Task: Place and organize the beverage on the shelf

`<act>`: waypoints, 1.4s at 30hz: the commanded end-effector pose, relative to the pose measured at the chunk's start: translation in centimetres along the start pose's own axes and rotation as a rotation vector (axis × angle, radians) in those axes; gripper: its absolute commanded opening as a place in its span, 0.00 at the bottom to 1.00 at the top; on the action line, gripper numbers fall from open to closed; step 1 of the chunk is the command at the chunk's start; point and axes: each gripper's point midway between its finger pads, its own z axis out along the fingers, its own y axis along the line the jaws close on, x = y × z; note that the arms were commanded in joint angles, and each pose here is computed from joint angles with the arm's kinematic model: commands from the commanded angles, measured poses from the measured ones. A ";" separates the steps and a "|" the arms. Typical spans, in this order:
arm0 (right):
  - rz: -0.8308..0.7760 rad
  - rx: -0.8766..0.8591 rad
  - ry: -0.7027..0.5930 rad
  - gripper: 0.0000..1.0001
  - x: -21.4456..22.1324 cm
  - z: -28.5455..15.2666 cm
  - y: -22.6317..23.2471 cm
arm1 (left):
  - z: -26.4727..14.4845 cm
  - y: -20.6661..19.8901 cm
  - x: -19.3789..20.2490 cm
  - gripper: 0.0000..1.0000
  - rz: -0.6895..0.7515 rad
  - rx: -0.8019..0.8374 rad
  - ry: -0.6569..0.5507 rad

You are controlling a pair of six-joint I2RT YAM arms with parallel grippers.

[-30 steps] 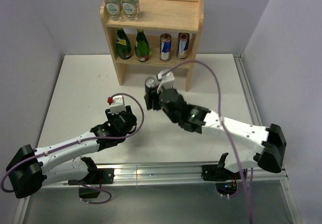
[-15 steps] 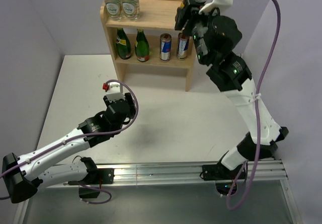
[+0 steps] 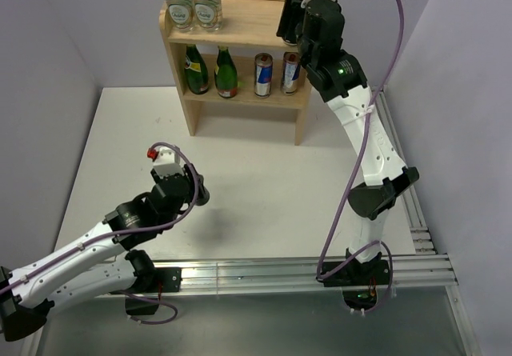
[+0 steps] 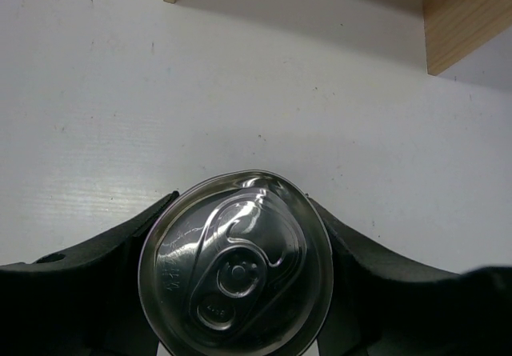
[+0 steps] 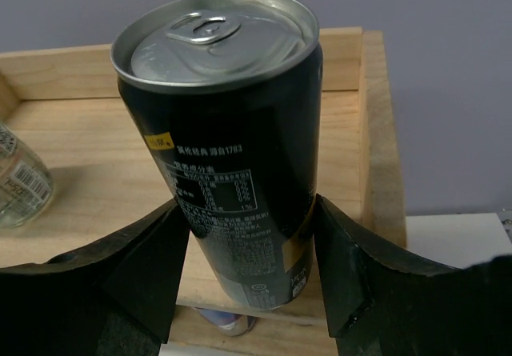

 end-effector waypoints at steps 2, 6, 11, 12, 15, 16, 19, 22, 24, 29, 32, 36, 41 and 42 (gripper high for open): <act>0.089 -0.005 -0.152 0.00 -6.3 -1.7 -1.1 | -0.6 -0.8 -1.5 0.00 -0.099 0.044 -0.046; 0.072 0.029 -0.146 0.00 -5.9 -1.3 -2.0 | -0.2 -1.1 -1.1 0.00 -0.097 0.046 -0.035; 0.056 0.037 -0.135 0.01 -5.3 -1.1 -2.2 | -0.1 -1.3 -1.1 0.00 -0.095 0.051 -0.035; 0.050 0.037 -0.125 0.02 -4.7 -0.9 -2.2 | -0.1 -1.4 -1.1 0.00 -0.094 0.053 -0.035; 0.051 0.038 -0.115 0.32 -4.1 -0.9 -2.3 | -0.2 -1.6 -1.4 0.00 -0.095 0.060 -0.035; 0.050 0.032 -0.113 0.62 -3.9 -0.9 -2.2 | -0.3 -1.7 -1.6 0.00 -0.095 0.063 -0.038; 0.055 0.026 -0.112 1.00 -3.7 -1.0 -2.1 | -0.5 -1.9 -2.2 0.00 -0.091 0.066 -0.043; 0.056 0.026 -0.110 1.00 -3.6 -1.1 -2.2 | -0.7 -2.1 -2.8 0.00 -0.091 0.069 -0.051; 0.058 0.023 -0.111 1.00 -3.6 -1.2 -2.2 | -0.9 -2.2 -3.3 0.00 -0.094 0.074 -0.060; 0.068 0.015 -0.106 1.00 -3.6 -1.8 -2.3 | -1.3 -2.5 -4.5 0.00 -0.086 0.084 -0.075; 0.077 0.012 -0.108 1.00 -3.6 -2.7 -2.6 | -2.1 -3.3 -6.7 0.00 -0.090 0.104 -0.102; 0.086 -0.001 -0.114 1.00 -3.5 -4.2 -3.1 | -3.2 -5.2 -10.4 0.00 -0.060 0.160 -0.147; 0.094 -0.007 -0.111 1.00 -3.6 -5.8 -3.7 | -4.3 -8.4 -16.1 0.00 -0.026 0.215 -0.229; 0.099 -0.010 -0.108 1.00 -3.4 -6.2 -3.9 | -4.4 -9.5 -17.5 0.00 -0.027 0.233 -0.245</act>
